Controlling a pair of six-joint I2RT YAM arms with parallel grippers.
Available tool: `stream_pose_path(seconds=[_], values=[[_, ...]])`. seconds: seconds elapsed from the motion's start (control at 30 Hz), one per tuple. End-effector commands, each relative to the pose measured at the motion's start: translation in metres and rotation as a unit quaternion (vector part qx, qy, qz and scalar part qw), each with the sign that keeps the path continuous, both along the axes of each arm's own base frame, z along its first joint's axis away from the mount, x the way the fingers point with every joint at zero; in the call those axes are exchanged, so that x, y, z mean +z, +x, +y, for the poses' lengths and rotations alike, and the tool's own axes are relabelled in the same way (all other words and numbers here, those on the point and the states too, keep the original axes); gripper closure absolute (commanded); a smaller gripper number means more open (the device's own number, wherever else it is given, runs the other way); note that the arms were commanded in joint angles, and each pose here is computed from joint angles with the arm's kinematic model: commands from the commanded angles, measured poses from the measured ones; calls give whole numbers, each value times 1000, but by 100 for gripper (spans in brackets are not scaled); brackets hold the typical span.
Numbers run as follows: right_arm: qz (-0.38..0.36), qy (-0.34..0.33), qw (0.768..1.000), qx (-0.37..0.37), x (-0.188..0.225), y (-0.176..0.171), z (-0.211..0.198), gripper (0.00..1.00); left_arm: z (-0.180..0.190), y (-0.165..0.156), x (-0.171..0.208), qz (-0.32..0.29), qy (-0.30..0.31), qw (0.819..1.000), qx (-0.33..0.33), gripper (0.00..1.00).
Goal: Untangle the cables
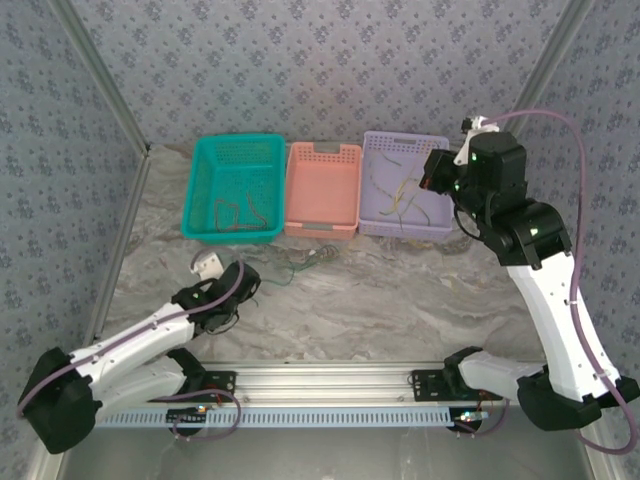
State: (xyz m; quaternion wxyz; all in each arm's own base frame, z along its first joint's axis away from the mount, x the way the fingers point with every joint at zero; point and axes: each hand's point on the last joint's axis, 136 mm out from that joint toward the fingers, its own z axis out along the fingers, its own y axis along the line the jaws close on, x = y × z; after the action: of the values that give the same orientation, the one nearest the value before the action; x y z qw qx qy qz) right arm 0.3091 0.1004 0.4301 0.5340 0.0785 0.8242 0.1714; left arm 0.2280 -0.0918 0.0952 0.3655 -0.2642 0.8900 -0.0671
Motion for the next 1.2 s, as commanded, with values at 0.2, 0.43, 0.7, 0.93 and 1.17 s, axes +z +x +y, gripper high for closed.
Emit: stream_pose_path(seconds=[0.2,0.43,0.7,0.93,1.17], values=[[87,-31,995,-23,-99,-9,-8,100,8,12,127,-121,0,992,-29,100],[165,-55,984,-30,-181,-18,-4,100,-3,19,214,-203,-14,975,-87,100],[205,-67,973,-79,-226,-1,-27,100,3,27,286,-251,9,962,-104,100],[196,-64,976,-65,-213,30,-25,100,-25,44,283,-235,4,961,-149,100],[116,-29,990,-68,-123,53,-29,100,-28,51,270,-218,2,966,-139,100]])
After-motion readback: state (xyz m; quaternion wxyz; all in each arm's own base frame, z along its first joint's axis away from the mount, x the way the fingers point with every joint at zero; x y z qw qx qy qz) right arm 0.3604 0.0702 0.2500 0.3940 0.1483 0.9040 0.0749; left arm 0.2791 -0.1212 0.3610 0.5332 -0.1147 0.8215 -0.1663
